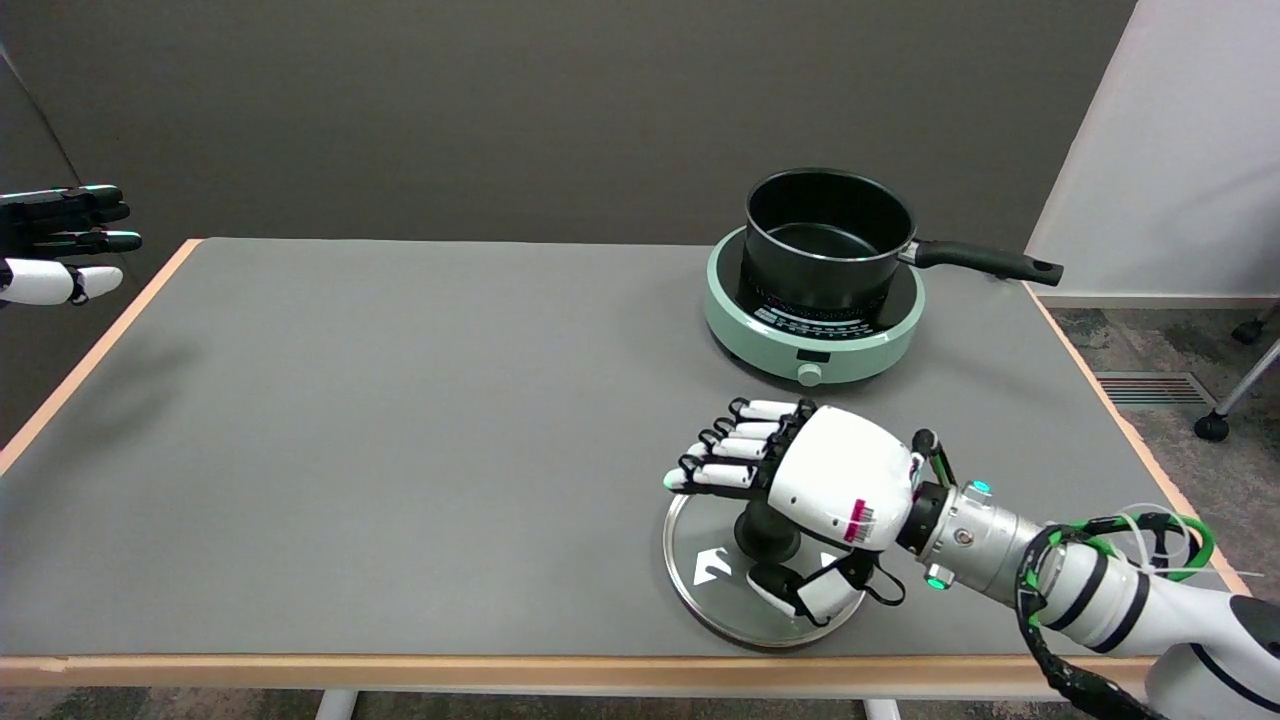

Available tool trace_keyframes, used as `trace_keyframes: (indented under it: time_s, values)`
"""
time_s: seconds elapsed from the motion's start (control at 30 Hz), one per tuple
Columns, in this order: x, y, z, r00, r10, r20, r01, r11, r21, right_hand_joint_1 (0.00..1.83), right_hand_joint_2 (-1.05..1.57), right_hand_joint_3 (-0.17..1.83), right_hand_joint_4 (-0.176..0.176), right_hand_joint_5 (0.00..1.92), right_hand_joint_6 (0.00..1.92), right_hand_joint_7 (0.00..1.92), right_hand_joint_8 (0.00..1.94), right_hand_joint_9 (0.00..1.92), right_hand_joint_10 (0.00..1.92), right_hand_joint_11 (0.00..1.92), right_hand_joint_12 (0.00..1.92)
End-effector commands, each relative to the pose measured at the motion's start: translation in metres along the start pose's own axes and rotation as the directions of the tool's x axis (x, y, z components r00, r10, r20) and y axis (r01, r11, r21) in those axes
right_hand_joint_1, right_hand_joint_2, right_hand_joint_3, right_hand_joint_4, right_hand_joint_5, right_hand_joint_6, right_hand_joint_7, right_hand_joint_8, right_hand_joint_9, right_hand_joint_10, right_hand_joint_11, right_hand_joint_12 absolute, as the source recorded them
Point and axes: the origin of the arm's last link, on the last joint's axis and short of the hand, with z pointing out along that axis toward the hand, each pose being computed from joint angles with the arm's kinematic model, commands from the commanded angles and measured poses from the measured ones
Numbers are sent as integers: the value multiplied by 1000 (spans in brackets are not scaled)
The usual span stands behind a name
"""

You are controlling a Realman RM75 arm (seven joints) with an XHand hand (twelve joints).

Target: Pick up the pot lid.

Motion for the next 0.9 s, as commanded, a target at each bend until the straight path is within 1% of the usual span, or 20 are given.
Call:
trace_keyframes:
  time_s: [0.03,0.27,0.4,0.7,0.77,0.8,0.83,0.87,0.9]
  values:
    - [-22,3,-1,988,-73,136,79,996,-34,923,469,997,94,458,191,565,179,591,383,451,1021]
    - [-30,14,-10,981,-68,179,85,993,-87,937,468,1008,97,457,190,561,178,590,378,451,997]
    - [-30,17,-11,981,-70,182,89,992,-95,942,474,1009,114,488,206,562,177,596,377,452,994]
    - [-28,20,-12,981,-75,177,94,990,-104,965,489,1006,130,528,234,604,186,621,391,453,991]
    - [-28,21,-11,982,-74,176,94,990,-107,924,515,1015,136,529,264,625,186,613,431,463,972]
    - [-28,22,-11,982,-74,175,94,990,-108,927,519,1015,138,536,269,636,187,622,436,466,977]
    - [-28,22,-11,982,-74,175,94,990,-109,977,502,1002,138,549,253,638,196,638,407,458,998]
    - [-28,23,-11,982,-76,174,95,989,-109,926,524,1012,142,547,282,646,189,629,440,469,986]
    - [-27,23,-10,982,-77,173,97,989,-108,972,517,992,145,573,279,655,201,650,417,465,1008]
